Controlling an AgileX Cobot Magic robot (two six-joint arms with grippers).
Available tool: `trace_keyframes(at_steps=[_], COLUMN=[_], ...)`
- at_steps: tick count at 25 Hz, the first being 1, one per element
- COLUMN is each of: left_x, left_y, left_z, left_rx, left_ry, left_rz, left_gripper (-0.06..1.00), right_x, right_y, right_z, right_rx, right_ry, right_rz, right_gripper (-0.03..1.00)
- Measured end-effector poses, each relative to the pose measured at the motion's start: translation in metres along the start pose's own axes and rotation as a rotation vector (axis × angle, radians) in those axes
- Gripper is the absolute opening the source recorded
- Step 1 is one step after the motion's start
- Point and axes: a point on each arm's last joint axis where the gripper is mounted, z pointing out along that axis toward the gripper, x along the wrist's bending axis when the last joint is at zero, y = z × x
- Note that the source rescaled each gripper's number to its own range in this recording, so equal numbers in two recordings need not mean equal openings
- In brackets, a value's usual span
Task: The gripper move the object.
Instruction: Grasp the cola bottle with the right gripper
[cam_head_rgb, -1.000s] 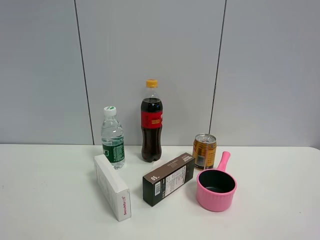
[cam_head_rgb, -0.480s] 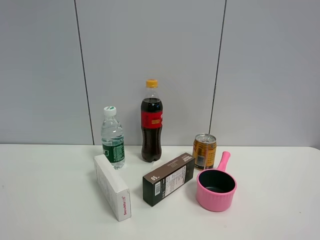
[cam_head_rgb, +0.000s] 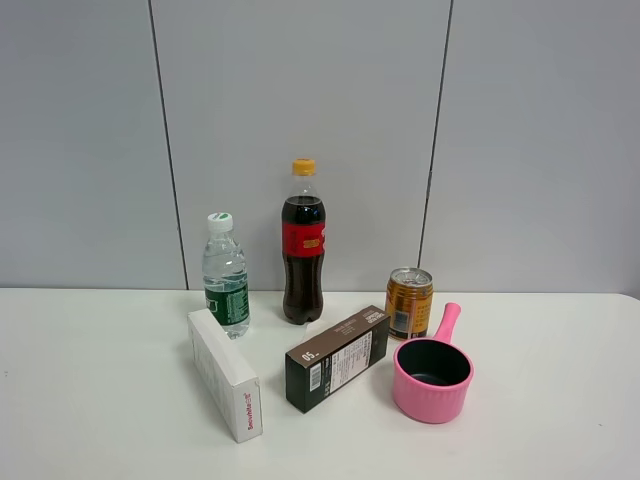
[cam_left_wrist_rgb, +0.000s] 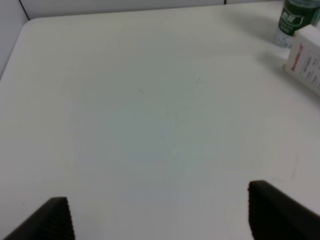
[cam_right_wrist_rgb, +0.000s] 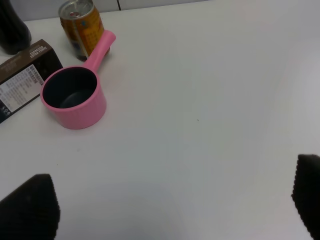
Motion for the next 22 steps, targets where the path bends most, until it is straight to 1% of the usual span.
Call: trace_keyframes(at_steps=[4, 6, 8, 11, 13, 14, 16, 19, 22], left_x=[0.000, 0.000, 0.000, 0.000, 0.000, 0.000, 0.000, 0.000, 0.000], left_y=[0.000, 0.000, 0.000, 0.000, 0.000, 0.000, 0.000, 0.000, 0.000], left_z=[0.000, 0.000, 0.000, 0.000, 0.000, 0.000, 0.000, 0.000, 0.000], left_rx=[0.000, 0.000, 0.000, 0.000, 0.000, 0.000, 0.000, 0.000, 0.000], left_ry=[0.000, 0.000, 0.000, 0.000, 0.000, 0.000, 0.000, 0.000, 0.000], left_rz=[0.000, 0.000, -0.001, -0.001, -0.001, -0.001, -0.001, -0.001, -0.001], left_gripper=[1.00, 1.00, 1.00, 1.00, 1.00, 1.00, 1.00, 1.00, 1.00], right_x=[0.003, 0.003, 0.004, 0.006, 0.008, 0.009, 0.014, 0.023, 0.033], right_y=[0.000, 0.001, 0.003, 0.007, 0.018, 0.027, 0.049, 0.081, 0.104], right_z=[0.000, 0.001, 0.005, 0.015, 0.019, 0.021, 0.022, 0.028, 0.042], right_rx=[0.003, 0.013, 0.041, 0.111, 0.129, 0.116, 0.057, -0.042, -0.082], right_ry=[0.032, 0.031, 0.034, 0.038, 0.051, 0.060, 0.087, 0.160, 0.235], right_rz=[0.017, 0.016, 0.013, -0.026, -0.055, -0.068, -0.085, -0.083, -0.112], right_gripper=[1.00, 1.00, 1.00, 1.00, 1.00, 1.00, 1.00, 1.00, 1.00])
